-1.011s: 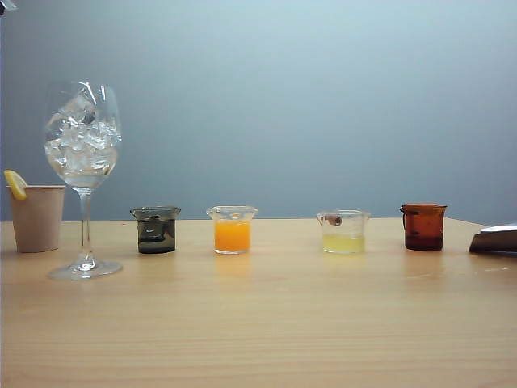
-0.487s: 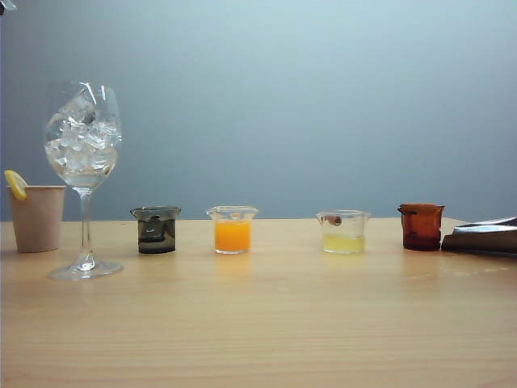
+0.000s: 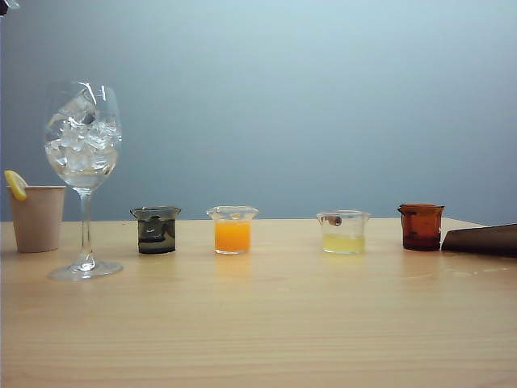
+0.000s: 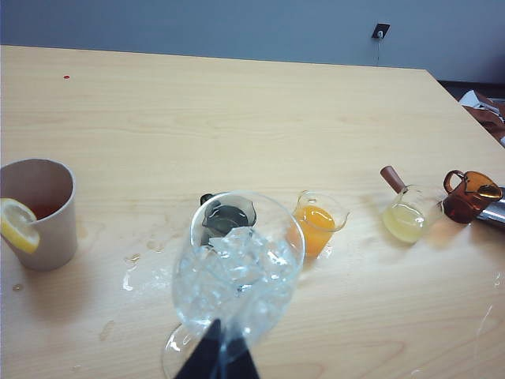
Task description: Pick up the ice scoop on the desk filled with ice cubes, pour the ice into the goblet, and finally put the scoop back on the table.
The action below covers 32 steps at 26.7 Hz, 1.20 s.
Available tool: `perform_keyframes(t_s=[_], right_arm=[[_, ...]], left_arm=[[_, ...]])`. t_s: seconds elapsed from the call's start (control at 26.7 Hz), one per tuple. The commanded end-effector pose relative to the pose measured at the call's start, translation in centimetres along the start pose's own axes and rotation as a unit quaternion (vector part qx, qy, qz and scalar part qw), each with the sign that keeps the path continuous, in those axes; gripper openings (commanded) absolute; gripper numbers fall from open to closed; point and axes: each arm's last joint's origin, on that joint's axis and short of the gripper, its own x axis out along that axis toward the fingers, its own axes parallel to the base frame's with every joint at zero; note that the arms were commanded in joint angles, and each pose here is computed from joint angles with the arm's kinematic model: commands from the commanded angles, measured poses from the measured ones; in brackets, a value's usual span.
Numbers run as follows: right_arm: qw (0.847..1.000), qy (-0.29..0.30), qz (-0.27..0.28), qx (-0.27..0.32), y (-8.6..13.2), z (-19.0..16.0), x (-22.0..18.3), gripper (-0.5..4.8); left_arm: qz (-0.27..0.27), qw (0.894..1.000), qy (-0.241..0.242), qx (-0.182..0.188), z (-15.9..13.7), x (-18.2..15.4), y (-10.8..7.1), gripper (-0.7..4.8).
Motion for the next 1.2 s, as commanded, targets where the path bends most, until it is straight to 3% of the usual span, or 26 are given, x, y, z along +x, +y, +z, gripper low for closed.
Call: perform_keyframes(t_s=[0.04, 0.19, 0.26, 0.3, 0.34, 0.41, 0.52, 0.6, 0.75, 0.9, 1.01, 1.2], right_arm=[[0.997, -0.043, 0.054, -0.040, 1.4, 0.9, -1.5, 3.12], [0.980, -0.070, 0.164, -0.087, 3.3, 1.7, -3.1, 2.34], [0.967, -0.071, 0.223, -0.104, 4.1, 2.0, -3.5, 1.53], [0.957, -0.072, 0.257, -0.115, 4.8, 1.9, -3.8, 0.72], [0.950, -0.076, 0.278, -0.123, 5.2, 1.9, -4.0, 0.26], [0.937, -0.089, 0.310, -0.134, 6.1, 1.7, -4.4, -0.04], [0.919, -0.085, 0.354, -0.154, 7.9, 0.2, -4.7, -0.07], [0.898, -0.092, 0.374, -0.212, 9.1, -1.2, -5.2, -0.07], [0.872, -0.134, 0.371, -0.291, 11.1, -3.9, -7.5, -0.07], [0.839, -0.146, 0.382, -0.360, 12.0, -6.0, -10.0, -0.07], [0.839, -0.119, 0.386, -0.365, 12.0, -7.3, -11.5, -0.07], [0.853, -0.058, 0.338, -0.393, 10.9, -9.1, -12.7, -0.06]], left_arm=[[-0.003, 1.000, -0.010, 0.004, 0.3, -0.1, -0.1, -0.06], [-0.003, 1.000, -0.015, 0.004, 0.4, -0.1, -0.1, -0.05], [-0.003, 1.000, -0.015, 0.004, 0.4, -0.1, -0.1, -0.05], [-0.003, 1.000, -0.015, 0.004, 0.4, -0.1, -0.1, -0.06], [-0.002, 1.000, -0.016, 0.004, 0.4, -0.2, -0.1, -0.05], [-0.002, 1.000, -0.021, 0.006, 0.5, -0.2, -0.1, -0.06], [0.005, 0.999, -0.043, 0.009, 0.9, -0.3, -0.1, -0.05], [0.029, 0.997, -0.066, 0.013, 1.2, -0.8, -0.1, -0.05], [0.115, 0.987, -0.108, 0.013, 1.2, -2.2, -0.2, -0.05], [0.120, 0.983, -0.139, 0.017, 0.0, -2.7, -0.4, -0.05], [0.111, 0.982, -0.150, 0.023, -1.6, -2.5, -0.4, -0.06], [0.094, 0.983, -0.154, 0.026, -4.3, -1.8, -0.1, -0.05]])
